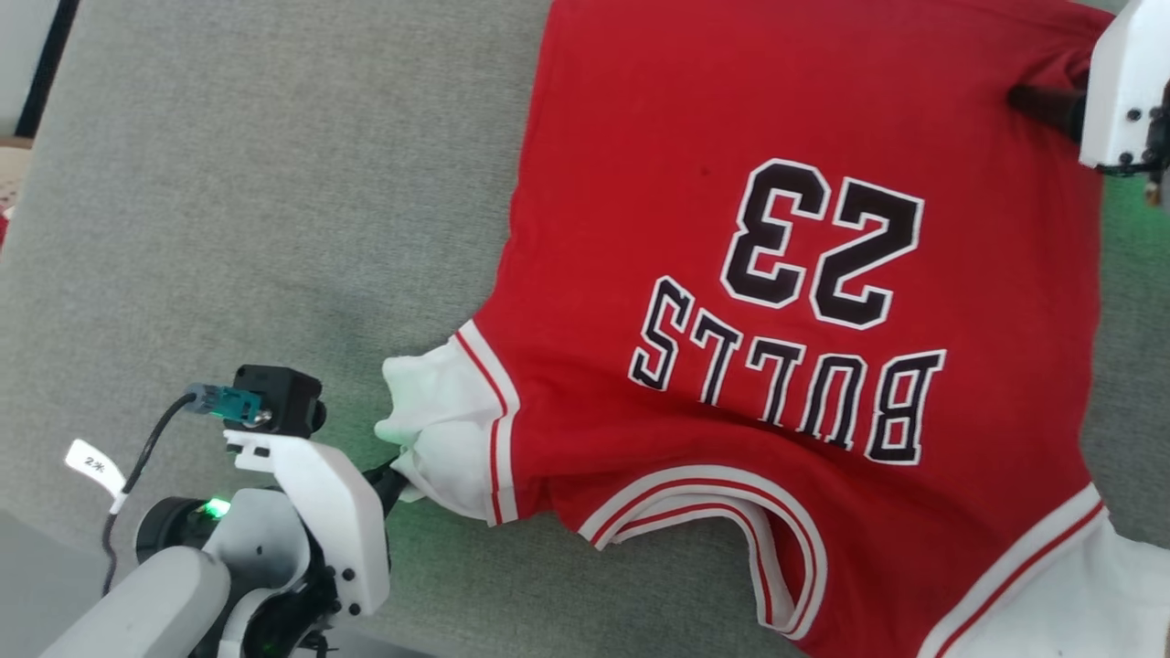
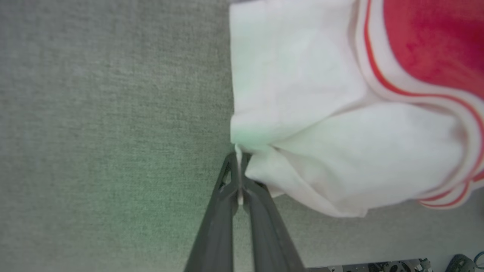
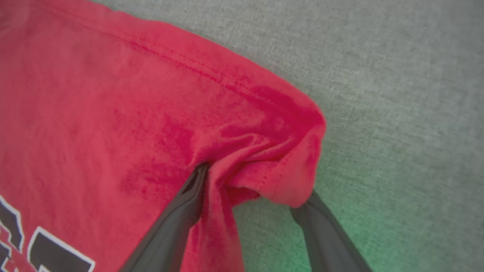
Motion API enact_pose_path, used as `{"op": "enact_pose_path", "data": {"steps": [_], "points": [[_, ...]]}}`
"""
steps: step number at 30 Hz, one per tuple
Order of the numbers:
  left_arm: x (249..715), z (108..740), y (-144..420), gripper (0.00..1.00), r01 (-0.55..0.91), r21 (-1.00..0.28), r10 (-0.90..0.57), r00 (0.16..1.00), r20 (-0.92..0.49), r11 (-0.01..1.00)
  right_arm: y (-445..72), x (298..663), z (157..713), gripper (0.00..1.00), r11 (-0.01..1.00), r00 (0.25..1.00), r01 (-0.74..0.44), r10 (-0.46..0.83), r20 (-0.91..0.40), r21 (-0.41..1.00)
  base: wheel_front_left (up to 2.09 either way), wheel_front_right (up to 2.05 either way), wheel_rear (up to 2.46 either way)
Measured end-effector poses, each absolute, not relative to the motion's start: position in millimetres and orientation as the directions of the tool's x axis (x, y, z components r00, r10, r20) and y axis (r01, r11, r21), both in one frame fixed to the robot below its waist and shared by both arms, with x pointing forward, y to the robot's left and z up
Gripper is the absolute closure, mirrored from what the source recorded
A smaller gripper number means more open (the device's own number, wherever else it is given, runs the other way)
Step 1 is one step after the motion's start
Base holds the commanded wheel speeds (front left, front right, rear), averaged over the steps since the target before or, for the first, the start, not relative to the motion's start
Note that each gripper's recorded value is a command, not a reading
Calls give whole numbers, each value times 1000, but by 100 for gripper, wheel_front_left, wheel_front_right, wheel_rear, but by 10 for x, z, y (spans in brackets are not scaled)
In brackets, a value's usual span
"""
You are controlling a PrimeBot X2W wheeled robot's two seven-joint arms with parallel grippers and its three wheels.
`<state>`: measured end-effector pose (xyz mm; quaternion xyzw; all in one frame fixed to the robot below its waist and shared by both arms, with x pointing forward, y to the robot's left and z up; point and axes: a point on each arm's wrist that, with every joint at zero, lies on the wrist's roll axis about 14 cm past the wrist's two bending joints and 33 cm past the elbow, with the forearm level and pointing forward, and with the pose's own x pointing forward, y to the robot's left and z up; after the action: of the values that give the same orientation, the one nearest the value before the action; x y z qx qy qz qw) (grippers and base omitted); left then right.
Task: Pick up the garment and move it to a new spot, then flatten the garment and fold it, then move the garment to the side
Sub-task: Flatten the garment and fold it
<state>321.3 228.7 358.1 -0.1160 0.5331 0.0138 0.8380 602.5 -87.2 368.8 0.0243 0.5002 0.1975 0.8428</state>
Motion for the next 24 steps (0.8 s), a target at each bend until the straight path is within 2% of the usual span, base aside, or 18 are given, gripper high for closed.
{"op": "enact_pose_path", "data": {"steps": [1,2,3,15,24], "points": [[3210,3574,2292,100,-151,-179,-99,430,-897,972,-856,6019,3660,6,921,400,-311,350,-847,234,0,0,0],[3204,3567,2297,100,-153,-180,-99,429,-898,972,-839,6012,3645,69,920,380,-320,344,-859,227,0,0,0],[3200,3565,2299,100,-155,-181,-98,429,-898,971,-835,6012,3641,100,920,371,-326,338,-865,220,0,0,0],[3303,3591,2334,100,-130,-166,-90,456,-886,977,-1010,5825,3861,100,906,395,-384,336,-855,179,0,0,0],[3587,3696,2261,100,-50,-151,-106,503,-858,987,-1418,5157,3998,100,891,376,-397,378,-846,221,0,0,0]]}}
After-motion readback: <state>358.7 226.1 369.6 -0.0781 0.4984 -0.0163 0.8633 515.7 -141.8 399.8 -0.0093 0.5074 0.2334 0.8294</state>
